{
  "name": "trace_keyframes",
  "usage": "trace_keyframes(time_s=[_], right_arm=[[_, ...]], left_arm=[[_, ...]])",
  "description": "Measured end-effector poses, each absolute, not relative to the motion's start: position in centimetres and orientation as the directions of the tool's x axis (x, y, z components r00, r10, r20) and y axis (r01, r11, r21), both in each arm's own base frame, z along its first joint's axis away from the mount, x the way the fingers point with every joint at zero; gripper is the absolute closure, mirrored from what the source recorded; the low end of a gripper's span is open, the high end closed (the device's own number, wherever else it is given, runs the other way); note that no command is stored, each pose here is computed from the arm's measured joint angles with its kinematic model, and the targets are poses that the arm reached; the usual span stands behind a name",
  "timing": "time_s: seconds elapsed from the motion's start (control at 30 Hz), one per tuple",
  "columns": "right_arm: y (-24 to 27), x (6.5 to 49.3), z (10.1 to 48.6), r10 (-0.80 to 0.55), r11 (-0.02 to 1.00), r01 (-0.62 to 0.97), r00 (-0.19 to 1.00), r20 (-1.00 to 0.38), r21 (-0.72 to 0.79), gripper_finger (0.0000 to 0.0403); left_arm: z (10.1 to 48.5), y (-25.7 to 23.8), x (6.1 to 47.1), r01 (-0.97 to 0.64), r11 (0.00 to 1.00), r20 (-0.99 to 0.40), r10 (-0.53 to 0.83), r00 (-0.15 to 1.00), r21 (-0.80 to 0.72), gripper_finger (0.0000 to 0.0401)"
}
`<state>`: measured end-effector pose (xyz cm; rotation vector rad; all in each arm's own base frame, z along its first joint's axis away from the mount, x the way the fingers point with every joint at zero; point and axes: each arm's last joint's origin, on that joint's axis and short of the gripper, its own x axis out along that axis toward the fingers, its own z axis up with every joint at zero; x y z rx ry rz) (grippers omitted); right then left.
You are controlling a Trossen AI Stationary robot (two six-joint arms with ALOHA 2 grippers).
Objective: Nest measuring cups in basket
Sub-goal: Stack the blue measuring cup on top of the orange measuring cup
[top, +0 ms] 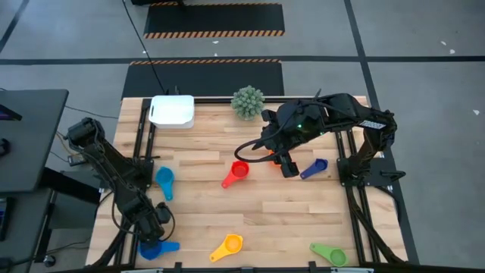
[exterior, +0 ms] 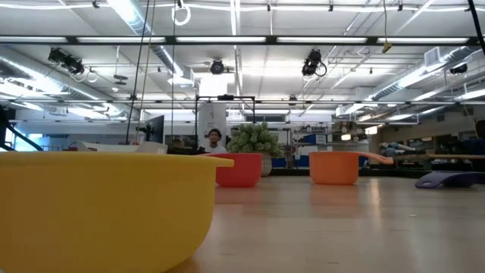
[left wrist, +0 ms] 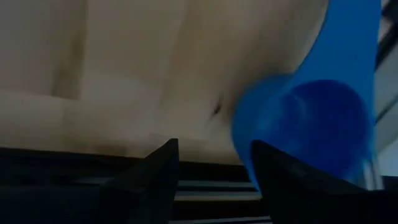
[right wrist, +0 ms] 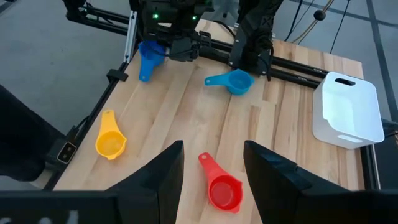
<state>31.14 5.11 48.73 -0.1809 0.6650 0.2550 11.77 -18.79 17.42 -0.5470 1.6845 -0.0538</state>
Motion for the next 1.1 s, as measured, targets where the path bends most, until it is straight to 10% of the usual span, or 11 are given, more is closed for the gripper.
trace_keyframes(time_s=[0.73,1.1], right_arm=[[5.1,31.1,48.7,0.175,0.954,-0.289,0.757,-0.63,-0.082,0.0229],[5.1,31.0,48.7,0.175,0.954,-0.29,0.752,-0.635,-0.081,0.0229]], left_arm=[[16.3,-20.5,11.3,-0.283,0.899,-0.94,-0.34,0.023,-0.333,0.0199],[16.3,-20.4,11.5,-0.326,0.89,-0.947,-0.317,0.058,-0.318,0.0342]])
